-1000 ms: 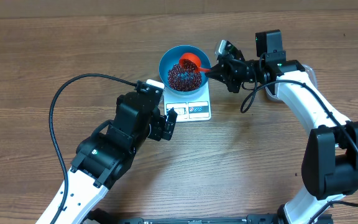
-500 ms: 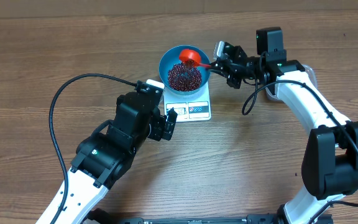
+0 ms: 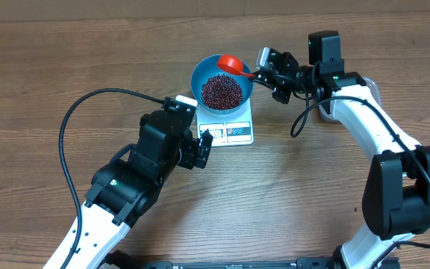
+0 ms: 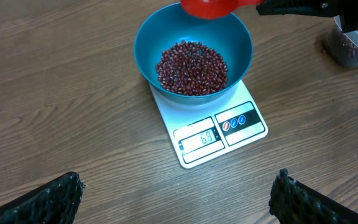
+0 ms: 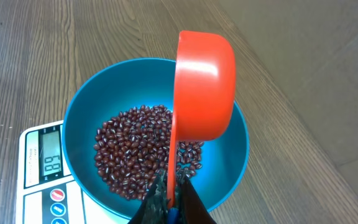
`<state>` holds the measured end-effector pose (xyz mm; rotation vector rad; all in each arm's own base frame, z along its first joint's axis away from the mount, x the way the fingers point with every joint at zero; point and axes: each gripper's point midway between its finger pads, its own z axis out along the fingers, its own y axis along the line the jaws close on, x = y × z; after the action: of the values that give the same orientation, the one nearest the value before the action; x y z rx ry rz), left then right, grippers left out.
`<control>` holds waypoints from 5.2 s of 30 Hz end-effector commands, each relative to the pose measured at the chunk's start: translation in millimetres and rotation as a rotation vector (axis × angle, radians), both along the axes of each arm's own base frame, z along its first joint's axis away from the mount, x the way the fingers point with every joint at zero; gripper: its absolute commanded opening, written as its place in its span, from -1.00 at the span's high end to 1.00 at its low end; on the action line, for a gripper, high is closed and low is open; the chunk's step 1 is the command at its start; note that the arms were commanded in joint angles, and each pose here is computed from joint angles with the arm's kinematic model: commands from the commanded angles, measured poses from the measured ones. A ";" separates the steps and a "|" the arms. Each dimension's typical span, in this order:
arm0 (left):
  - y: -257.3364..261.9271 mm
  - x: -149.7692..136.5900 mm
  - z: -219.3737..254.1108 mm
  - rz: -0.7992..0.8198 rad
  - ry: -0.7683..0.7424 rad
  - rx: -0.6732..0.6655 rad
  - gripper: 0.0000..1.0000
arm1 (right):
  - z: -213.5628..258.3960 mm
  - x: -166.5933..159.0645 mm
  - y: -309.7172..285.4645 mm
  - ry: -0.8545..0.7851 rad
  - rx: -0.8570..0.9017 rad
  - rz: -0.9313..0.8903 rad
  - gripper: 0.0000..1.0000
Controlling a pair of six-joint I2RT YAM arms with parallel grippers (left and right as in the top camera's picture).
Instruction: Scoop item into bowl and weigh 150g on scale
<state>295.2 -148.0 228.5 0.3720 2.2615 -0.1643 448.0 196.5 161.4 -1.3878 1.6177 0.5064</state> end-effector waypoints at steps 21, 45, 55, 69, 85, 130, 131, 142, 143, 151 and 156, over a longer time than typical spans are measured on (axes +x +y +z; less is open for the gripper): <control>0.1 0.6 -1.9 0.006 0.001 0.009 -0.99 | 94.8 -20.7 -142.9 0.425 0.280 -0.693 0.93; 0.1 0.6 -1.9 0.006 0.001 0.009 -0.99 | 11.1 -79.3 -267.6 0.629 -0.118 -1.264 0.93; 0.1 0.6 -1.9 0.006 0.001 0.009 -0.99 | -52.9 -62.2 -276.0 0.745 -0.183 -1.267 0.93; 0.1 0.6 -1.9 0.006 0.001 0.009 -0.98 | -85.8 -66.8 -274.6 0.843 -0.223 -1.254 0.93; 0.1 0.6 -1.9 0.006 0.001 0.009 -0.99 | -110.1 -79.0 -246.9 0.926 -0.137 -1.160 0.93; 0.1 0.6 -1.9 0.006 0.001 0.009 -0.99 | -100.3 -84.6 -192.4 1.032 -0.017 -0.983 0.93; 0.1 0.6 -1.9 0.006 0.001 0.009 -0.99 | -100.2 -84.5 -192.3 1.031 -0.016 -0.983 0.93; 0.1 0.6 -1.9 0.006 0.001 0.009 -0.99 | -95.3 -77.8 -199.7 1.021 0.051 -0.985 0.92; 0.1 0.6 -1.9 0.006 0.001 0.009 -0.98 | -95.0 -77.7 -202.1 1.022 0.057 -0.990 0.93; 0.1 0.6 -1.9 0.006 0.001 0.009 -0.99 | -86.7 -73.4 -214.1 1.027 0.162 -0.988 0.93; 0.1 0.6 -1.9 0.006 0.001 0.009 -0.99 | -80.7 -72.5 -217.3 1.038 0.227 -0.974 0.93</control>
<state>295.2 -148.0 228.5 0.3720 2.2615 -0.1643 374.8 -28.0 75.6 0.0384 2.7049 0.7037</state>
